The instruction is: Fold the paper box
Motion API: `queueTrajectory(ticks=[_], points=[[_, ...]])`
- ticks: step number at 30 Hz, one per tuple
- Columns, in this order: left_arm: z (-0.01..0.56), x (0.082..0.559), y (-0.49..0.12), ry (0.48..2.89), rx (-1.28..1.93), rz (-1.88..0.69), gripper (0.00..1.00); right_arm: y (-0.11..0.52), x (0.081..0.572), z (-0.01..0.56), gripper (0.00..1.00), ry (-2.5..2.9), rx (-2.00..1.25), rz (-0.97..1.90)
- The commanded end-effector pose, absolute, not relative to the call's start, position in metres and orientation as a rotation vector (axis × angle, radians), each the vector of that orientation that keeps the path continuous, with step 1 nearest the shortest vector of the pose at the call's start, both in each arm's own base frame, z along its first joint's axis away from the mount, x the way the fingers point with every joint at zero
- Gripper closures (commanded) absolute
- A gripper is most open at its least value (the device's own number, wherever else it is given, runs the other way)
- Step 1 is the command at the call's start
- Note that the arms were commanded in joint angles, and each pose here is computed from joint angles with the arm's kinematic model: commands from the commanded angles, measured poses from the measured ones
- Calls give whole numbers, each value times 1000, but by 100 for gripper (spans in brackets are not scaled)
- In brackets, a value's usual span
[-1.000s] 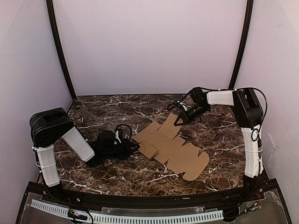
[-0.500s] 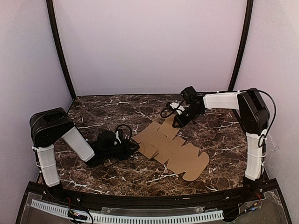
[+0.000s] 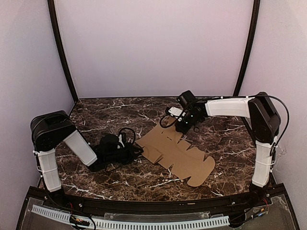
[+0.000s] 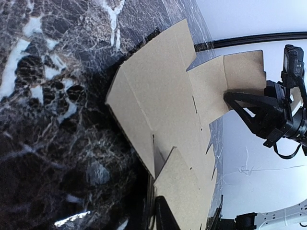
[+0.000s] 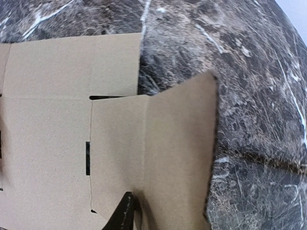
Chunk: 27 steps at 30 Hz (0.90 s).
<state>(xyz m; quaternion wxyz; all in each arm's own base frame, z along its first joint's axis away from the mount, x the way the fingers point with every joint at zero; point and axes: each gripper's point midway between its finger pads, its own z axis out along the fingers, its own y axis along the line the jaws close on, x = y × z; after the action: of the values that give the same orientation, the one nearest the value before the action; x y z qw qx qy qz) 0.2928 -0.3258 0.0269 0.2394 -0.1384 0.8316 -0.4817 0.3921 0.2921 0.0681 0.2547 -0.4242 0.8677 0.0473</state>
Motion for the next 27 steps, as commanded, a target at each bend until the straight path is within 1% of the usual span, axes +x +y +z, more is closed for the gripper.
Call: queueTrajectory(ticks=[1,4,5,6,8,10,11,14,15,16,17,19,20,21,22,23,24,25,26,27], points=[[26,289,-320,2289,-359,-1294,91,283,402,103,75,2287,-1108,54],[36,287,-319,2286,-324,-1285,84,287,396,108,77,2288,-1130,106],[38,287,-319,2287,-289,-1269,80,287,395,108,79,2291,-1132,116],[45,286,-317,2292,-243,-1237,78,288,394,105,83,2296,-1141,127],[58,285,-314,2310,-159,-1162,67,288,393,100,91,2305,-1155,141],[77,289,-304,2312,-91,-1036,59,288,393,94,96,2321,-1159,141],[84,289,-301,2311,-63,-995,57,290,391,92,97,2326,-1167,167],[132,299,-283,2250,72,-790,47,296,386,92,97,2319,-1196,220],[155,310,-285,2207,95,-781,45,298,383,93,97,2309,-1216,245],[155,314,-279,2231,148,-736,45,301,381,95,97,2300,-1232,265],[170,325,-287,2219,178,-761,46,303,379,96,97,2292,-1246,283],[171,342,-296,2259,244,-819,52,310,371,101,97,2261,-1299,351],[172,345,-301,2275,286,-874,57,312,368,103,97,2254,-1317,373],[169,356,-311,2291,305,-903,59,313,366,106,97,2244,-1330,391],[167,354,-321,2308,353,-985,64,315,363,108,97,2231,-1342,409],[159,362,-333,2328,372,-1019,66,315,361,110,97,2220,-1351,420],[156,357,-344,2343,410,-1107,70,315,361,110,97,2217,-1353,419],[146,362,-354,2358,418,-1152,75,314,361,110,97,2218,-1354,414],[143,357,-363,2376,418,-1236,78,314,361,109,97,2216,-1359,409],[132,360,-370,2373,414,-1279,82,313,361,108,97,2214,-1363,402]])
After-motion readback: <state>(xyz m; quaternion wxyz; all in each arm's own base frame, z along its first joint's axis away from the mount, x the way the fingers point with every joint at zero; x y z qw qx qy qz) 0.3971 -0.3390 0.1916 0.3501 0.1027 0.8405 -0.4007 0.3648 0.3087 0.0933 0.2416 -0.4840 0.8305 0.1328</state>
